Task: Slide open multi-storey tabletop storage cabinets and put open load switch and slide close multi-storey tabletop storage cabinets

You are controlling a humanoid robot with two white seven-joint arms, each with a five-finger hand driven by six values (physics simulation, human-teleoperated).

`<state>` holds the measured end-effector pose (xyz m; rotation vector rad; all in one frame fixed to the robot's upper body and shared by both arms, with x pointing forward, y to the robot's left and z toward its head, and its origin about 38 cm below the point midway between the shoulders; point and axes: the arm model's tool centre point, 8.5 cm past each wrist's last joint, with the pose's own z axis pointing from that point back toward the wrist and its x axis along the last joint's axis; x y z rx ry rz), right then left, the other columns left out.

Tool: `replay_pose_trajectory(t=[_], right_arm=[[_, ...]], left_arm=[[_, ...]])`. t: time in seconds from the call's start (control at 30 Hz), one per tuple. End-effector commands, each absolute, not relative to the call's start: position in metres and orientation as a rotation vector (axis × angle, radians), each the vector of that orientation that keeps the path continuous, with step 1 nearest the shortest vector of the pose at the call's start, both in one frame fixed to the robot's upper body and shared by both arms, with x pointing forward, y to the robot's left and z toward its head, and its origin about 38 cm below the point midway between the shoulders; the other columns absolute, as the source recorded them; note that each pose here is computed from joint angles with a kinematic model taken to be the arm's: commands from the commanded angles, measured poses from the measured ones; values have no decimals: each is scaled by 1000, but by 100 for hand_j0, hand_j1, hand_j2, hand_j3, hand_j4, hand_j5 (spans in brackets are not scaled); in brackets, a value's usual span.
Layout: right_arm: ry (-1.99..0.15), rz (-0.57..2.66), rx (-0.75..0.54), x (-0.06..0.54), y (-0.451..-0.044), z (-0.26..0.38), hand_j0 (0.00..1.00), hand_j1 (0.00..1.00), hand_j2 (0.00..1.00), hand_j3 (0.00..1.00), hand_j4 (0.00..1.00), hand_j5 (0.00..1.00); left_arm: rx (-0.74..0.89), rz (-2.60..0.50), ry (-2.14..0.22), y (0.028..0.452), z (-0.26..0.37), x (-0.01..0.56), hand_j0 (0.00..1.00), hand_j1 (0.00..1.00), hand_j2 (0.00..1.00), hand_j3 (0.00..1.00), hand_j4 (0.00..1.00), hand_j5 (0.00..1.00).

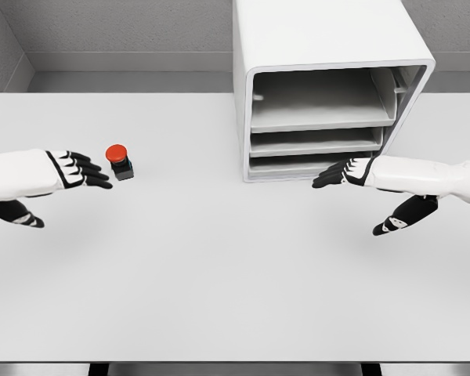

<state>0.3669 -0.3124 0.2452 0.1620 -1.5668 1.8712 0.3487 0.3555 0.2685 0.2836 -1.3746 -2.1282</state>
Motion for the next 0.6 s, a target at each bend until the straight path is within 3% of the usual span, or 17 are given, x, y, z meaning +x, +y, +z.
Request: replay_pose_trajectory(t=[0.0,0.27,0.57], right_arm=[[-1568,1863,163,367,-313,246,100,100,100,100,100,100],[-1585,1869,138,371,-314,255,100,100,100,100,100,100],[-1689,1932,46,388,-297,296,100,100,100,100,100,100]], left_arm=[[271,-2119,-1376,355,267,349,100,100,100,100,100,100],[354,-2036,-1409,366,269,379,100,100,100,100,100,100],[305,-2128,-1366,307,240,444,100,100,100,100,100,100]])
